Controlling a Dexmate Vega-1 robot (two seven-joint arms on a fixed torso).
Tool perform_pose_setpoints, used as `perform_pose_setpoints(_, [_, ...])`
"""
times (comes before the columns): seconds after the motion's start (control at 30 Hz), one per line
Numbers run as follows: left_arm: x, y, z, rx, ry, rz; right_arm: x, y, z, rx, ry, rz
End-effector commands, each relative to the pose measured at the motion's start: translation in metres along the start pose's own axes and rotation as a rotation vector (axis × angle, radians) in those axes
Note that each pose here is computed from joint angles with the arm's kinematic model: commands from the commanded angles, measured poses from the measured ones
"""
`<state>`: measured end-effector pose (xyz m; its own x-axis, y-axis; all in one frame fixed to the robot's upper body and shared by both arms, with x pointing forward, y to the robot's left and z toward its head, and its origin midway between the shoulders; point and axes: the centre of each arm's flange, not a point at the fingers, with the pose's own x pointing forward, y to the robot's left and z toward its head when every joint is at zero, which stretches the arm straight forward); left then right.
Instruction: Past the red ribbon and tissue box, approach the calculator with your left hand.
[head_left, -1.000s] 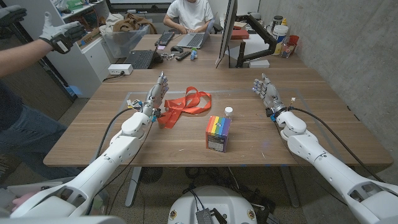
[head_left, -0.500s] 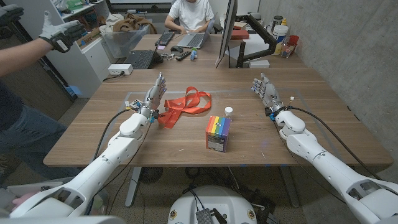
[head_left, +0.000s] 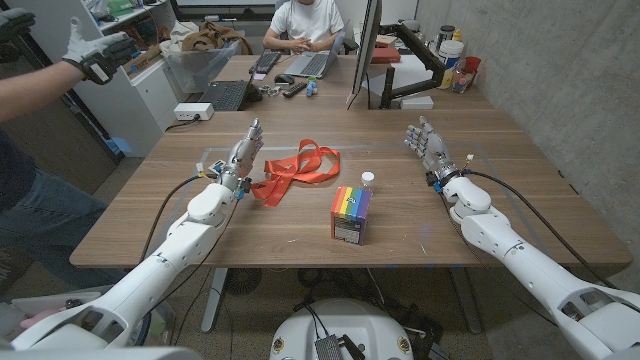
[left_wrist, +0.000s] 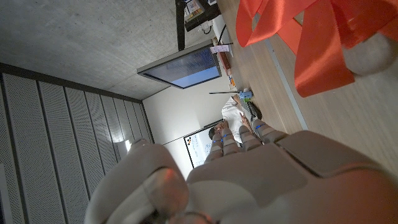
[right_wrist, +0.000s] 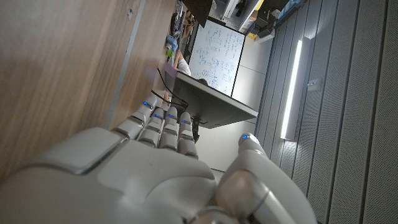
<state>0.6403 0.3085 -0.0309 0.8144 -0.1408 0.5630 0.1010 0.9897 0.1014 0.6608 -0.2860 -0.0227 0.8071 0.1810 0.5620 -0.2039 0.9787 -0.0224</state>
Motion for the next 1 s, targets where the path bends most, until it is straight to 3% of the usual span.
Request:
perform_pose_setpoints(0.03, [-0.006, 0.006, 0.004, 0.015, -0.021, 0.010, 0.000, 0.002, 0.001, -0.007, -0.003, 0.000])
perform_pose_setpoints(1.0, [-0.032, 0.037, 0.032, 0.110, -0.056, 0.048, -0.001, 0.007, 0.004, -0.010, -0.021, -0.005])
